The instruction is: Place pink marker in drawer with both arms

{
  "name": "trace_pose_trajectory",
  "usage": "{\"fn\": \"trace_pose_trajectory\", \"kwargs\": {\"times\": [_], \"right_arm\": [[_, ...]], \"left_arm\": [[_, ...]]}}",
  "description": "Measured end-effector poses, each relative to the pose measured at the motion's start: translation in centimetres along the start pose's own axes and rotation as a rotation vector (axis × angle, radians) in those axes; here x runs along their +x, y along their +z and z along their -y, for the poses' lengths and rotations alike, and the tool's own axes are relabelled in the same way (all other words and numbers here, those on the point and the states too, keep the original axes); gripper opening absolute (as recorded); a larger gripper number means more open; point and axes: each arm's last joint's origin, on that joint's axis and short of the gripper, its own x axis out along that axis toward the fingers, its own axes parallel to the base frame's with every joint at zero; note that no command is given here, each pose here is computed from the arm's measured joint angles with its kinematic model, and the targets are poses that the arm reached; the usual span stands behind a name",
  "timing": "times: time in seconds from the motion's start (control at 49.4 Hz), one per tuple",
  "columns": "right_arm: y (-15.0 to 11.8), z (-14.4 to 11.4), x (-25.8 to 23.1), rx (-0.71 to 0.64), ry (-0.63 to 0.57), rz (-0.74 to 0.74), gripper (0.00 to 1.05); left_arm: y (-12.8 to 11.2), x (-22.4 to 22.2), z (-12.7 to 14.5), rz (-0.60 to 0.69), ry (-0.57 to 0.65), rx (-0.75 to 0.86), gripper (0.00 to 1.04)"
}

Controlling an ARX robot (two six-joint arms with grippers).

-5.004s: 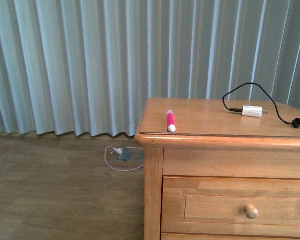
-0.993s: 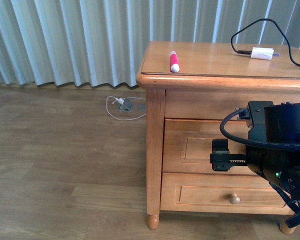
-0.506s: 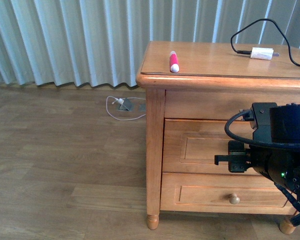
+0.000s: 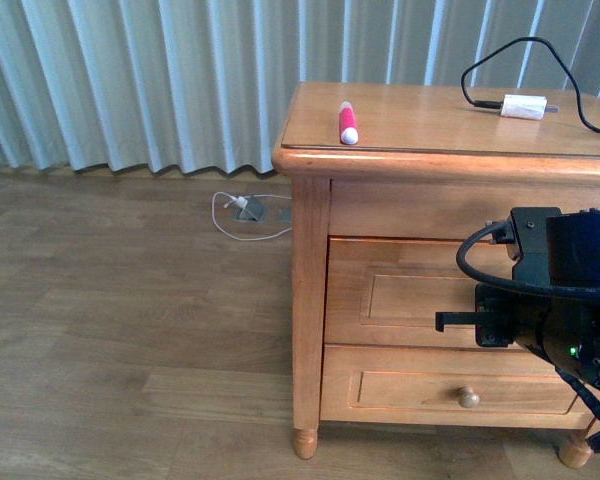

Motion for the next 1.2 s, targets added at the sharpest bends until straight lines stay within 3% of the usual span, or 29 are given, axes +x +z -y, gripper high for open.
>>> {"fn": "trace_pose_trajectory", "kwargs": {"times": [0.365, 0.669, 0.993, 1.195], "right_arm": [[-2.3, 1.3, -4.7, 0.042, 0.052, -0.032, 0.21], [-6.5, 3.8, -12.4, 0.049, 0.095, -0.068, 0.21], [-7.6, 4.3, -15.5, 0.017, 0.101, -0.081, 0.21], [-7.1, 4.9, -16.7, 0.02, 0.081, -0.084, 0.52]], "left_arm": [[0.0, 0.0, 0.0, 0.0, 0.0, 0.0, 0.99], [0.0, 0.0, 0.0, 0.0, 0.0, 0.0, 0.99], [0.0, 0.0, 0.0, 0.0, 0.0, 0.0, 0.99], [0.0, 0.0, 0.0, 0.0, 0.0, 0.0, 0.99]]}}
